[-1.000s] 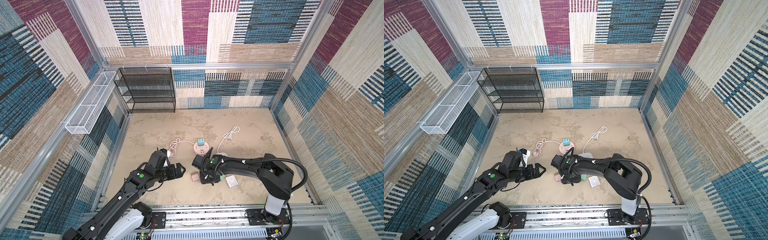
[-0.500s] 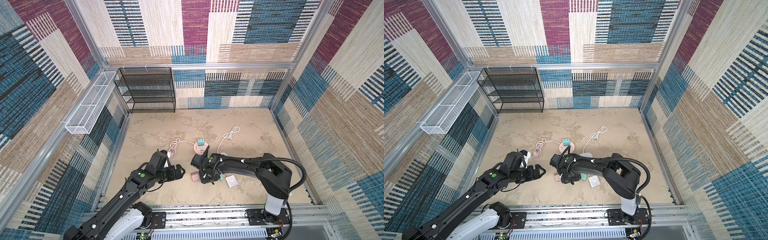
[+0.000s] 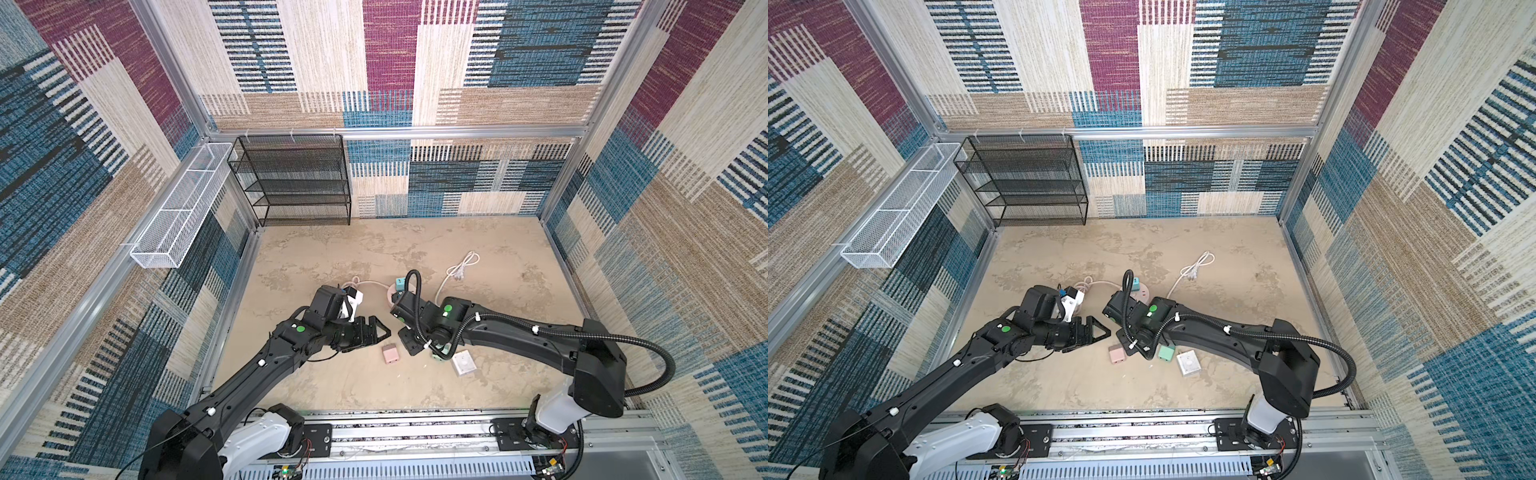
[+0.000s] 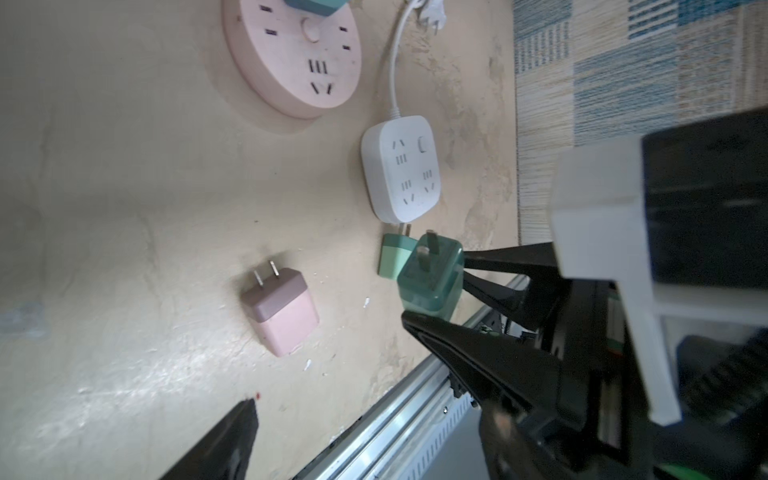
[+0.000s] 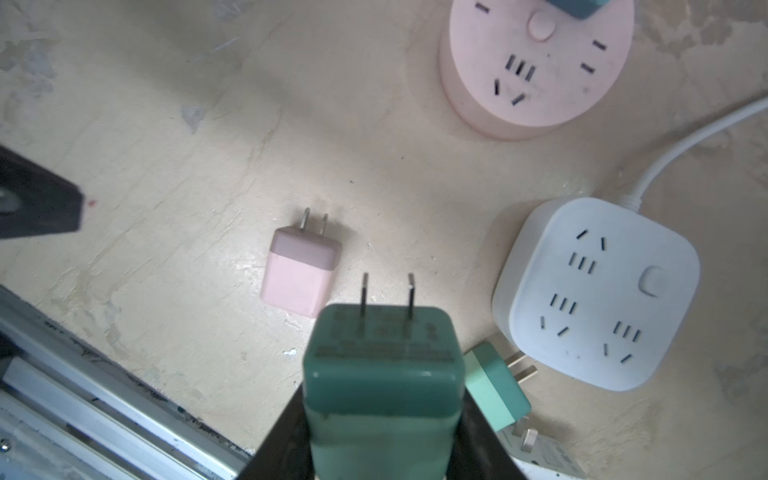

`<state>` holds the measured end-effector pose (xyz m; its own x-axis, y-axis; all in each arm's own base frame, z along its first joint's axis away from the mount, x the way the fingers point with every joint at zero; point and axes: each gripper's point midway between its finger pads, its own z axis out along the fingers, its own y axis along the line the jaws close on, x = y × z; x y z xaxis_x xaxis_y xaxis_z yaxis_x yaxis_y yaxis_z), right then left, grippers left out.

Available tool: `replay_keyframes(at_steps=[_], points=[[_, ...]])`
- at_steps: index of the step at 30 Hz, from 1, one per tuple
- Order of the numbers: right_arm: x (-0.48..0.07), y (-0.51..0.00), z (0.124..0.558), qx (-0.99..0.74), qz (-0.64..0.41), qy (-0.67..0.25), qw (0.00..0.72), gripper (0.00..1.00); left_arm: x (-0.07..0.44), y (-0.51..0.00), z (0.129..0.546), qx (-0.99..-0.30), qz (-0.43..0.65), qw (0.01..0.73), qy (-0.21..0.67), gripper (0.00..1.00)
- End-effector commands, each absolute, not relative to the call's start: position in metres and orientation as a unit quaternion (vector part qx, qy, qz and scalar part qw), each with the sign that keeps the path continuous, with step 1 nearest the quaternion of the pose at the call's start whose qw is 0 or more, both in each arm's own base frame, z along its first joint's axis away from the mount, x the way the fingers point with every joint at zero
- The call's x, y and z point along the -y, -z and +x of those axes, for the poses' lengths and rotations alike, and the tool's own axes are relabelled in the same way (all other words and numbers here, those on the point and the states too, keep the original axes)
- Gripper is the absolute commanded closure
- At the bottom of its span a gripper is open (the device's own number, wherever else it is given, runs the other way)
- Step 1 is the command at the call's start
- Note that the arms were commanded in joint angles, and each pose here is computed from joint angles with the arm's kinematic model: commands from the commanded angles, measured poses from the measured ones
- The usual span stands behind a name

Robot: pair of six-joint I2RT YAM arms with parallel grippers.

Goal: Insert the plug

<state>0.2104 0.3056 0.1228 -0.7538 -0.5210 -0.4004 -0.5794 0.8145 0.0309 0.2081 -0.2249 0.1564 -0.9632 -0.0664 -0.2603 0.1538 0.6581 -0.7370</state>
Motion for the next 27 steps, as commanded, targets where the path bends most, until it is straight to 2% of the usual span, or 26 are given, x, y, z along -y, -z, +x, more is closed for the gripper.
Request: replay_keyframes(at_steps=[1, 17, 27], points=[[-0.321, -0.135, 0.208, -0.914, -0.332, -0.114, 0.204, 1.00, 0.241, -0.180, 0.207, -0.871, 0.043, 0.135, 0.471, 0.14], [-0.335, -0.154, 0.201, -0.898, -0.350, -0.164, 0.210, 1.00, 0.244, -0.175, 0.205, -0.867, 0.030, 0.117, 0.484, 0.32], [-0.339, -0.156, 0.199, -0.895, -0.353, -0.174, 0.209, 1.00, 0.246, -0.170, 0.208, -0.868, 0.026, 0.110, 0.483, 0.38]])
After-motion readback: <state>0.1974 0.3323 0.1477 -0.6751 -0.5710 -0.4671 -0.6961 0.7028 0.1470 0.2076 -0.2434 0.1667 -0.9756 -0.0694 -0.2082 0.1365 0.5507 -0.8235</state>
